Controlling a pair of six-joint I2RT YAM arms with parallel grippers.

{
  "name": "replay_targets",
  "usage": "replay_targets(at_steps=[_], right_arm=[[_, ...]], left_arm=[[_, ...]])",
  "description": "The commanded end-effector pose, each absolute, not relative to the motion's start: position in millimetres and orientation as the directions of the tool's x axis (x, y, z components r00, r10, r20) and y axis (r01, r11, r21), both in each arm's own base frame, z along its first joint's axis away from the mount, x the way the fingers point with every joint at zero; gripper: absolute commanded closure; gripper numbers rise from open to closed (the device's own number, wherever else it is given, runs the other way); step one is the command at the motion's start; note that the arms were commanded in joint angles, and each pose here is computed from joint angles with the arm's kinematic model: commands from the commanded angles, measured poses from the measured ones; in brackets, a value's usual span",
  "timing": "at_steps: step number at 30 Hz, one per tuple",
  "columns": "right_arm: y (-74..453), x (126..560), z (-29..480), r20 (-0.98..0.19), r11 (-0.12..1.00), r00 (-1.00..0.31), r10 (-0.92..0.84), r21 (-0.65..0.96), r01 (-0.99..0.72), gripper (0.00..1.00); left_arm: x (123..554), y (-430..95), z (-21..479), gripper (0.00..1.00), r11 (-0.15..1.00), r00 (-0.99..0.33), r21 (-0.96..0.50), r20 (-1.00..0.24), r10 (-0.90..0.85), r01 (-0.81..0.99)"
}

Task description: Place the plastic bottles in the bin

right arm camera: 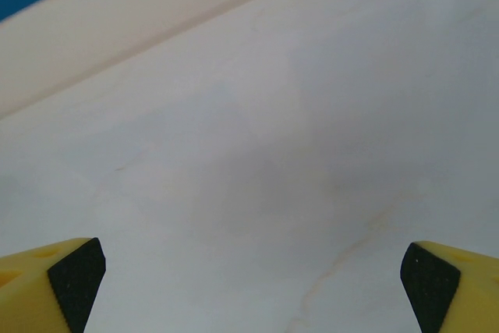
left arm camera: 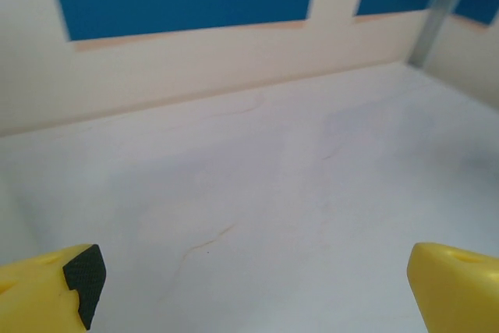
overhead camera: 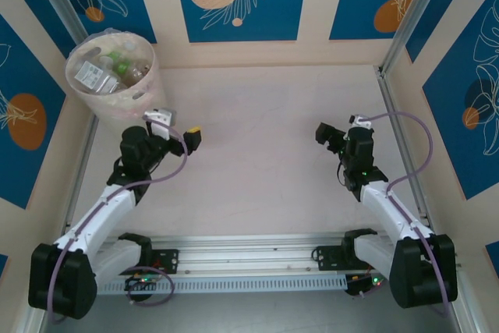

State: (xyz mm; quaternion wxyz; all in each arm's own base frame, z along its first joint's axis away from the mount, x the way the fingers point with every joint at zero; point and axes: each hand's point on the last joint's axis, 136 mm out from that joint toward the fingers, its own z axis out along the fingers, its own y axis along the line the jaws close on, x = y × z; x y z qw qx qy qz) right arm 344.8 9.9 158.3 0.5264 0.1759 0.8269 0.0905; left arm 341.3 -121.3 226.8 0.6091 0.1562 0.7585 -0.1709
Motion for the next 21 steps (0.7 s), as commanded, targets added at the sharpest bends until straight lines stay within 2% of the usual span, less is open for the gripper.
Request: replay_targets(at_steps=[1,5,11,16,18,21], right_arm=[[-24,349,165,-0.886,0.915,-0.291,0.361,0.277,0.292,0.01],[-42,349,142,-0.871,0.905,-0.329,0.365,0.250,0.343,0.01],[-29,366,117,-0.875,0.958,-0.408,0.260,0.181,0.223,0.00],[-7,379,109,-0.873,0.977,-0.439,0.213,0.190,0.095,0.00],[-2,383,110,-0.882,0.981,-0.430,0.191,0.181,0.064,0.00],[4,387,113,-0.896,0.989,-0.420,0.141,0.145,0.024,0.00]], left_arm=[[355,-90,220,0.00,0.957,-0.096,0.096,-0.987,0.127,0.275],[361,-61,184,0.00,0.980,-0.173,0.142,-0.971,0.165,0.138],[380,-31,149,0.00,0.988,-0.286,0.152,-0.946,0.153,0.026],[393,-25,126,0.00,0.994,-0.383,0.056,-0.920,0.087,0.092],[390,-26,109,0.00,0.993,-0.374,0.038,-0.924,0.079,0.113],[388,-31,96,0.00,0.989,-0.265,0.048,-0.961,0.084,0.140]])
